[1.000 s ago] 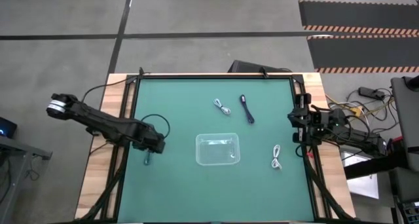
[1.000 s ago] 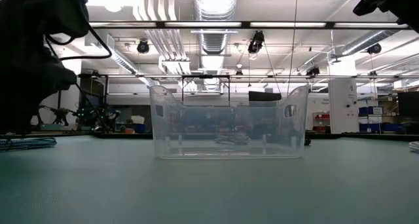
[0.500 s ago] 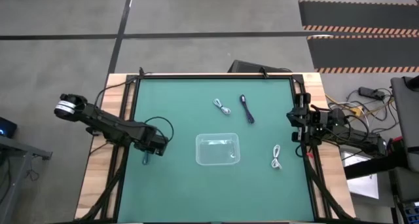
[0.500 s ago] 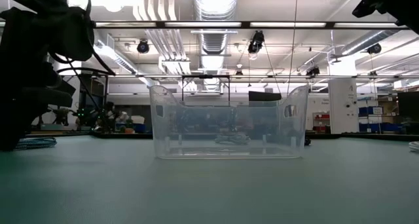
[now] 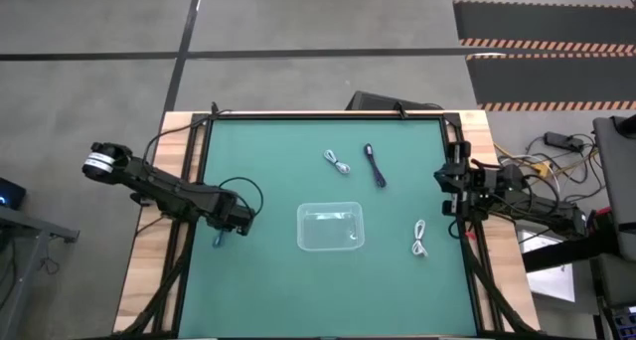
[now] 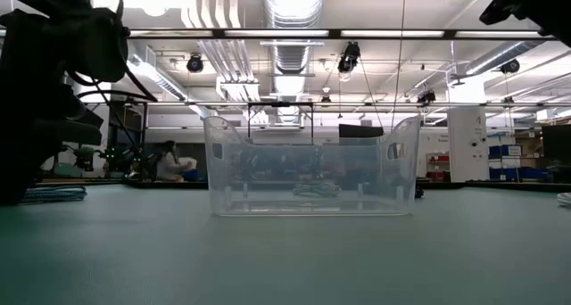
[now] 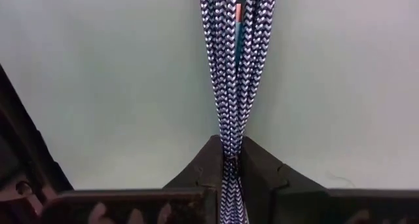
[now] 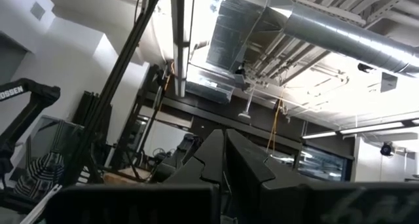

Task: Pick and place USB-C Cables
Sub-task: Put the blue charger cable into the transparent bin

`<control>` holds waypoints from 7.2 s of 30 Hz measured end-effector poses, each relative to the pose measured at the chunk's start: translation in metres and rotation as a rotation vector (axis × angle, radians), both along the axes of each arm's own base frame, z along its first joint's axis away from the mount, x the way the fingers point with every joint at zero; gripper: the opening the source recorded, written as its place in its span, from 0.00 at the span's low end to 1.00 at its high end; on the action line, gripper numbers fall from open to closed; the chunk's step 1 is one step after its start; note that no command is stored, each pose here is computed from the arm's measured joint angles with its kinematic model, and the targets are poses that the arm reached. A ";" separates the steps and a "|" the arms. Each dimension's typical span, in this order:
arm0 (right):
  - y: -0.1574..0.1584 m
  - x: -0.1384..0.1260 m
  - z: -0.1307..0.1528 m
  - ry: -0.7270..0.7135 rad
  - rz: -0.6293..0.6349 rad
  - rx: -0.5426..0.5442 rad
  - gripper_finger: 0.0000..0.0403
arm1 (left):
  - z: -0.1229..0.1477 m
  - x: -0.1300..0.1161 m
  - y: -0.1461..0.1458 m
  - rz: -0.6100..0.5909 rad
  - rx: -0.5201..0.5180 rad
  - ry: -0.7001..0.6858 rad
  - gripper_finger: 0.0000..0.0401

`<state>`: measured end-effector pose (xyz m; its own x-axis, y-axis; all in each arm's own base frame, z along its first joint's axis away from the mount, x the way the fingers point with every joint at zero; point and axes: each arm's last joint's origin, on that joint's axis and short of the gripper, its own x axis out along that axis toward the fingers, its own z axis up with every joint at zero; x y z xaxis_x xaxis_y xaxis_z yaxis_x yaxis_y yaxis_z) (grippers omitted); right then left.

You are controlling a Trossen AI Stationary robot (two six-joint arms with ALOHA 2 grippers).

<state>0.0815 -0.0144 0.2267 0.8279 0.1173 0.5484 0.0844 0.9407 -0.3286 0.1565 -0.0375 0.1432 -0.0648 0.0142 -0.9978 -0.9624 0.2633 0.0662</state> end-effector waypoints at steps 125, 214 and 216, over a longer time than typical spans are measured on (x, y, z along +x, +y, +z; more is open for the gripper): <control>0.000 0.000 0.000 -0.001 -0.024 -0.034 0.02 | 0.120 0.270 -0.028 -1.618 0.238 -0.299 0.03; -0.002 0.002 -0.003 0.021 -0.063 -0.022 0.02 | 0.057 0.277 -0.008 -1.490 0.182 -0.261 0.03; -0.002 0.002 -0.003 0.021 -0.063 -0.022 0.02 | 0.057 0.277 -0.008 -1.489 0.182 -0.261 0.03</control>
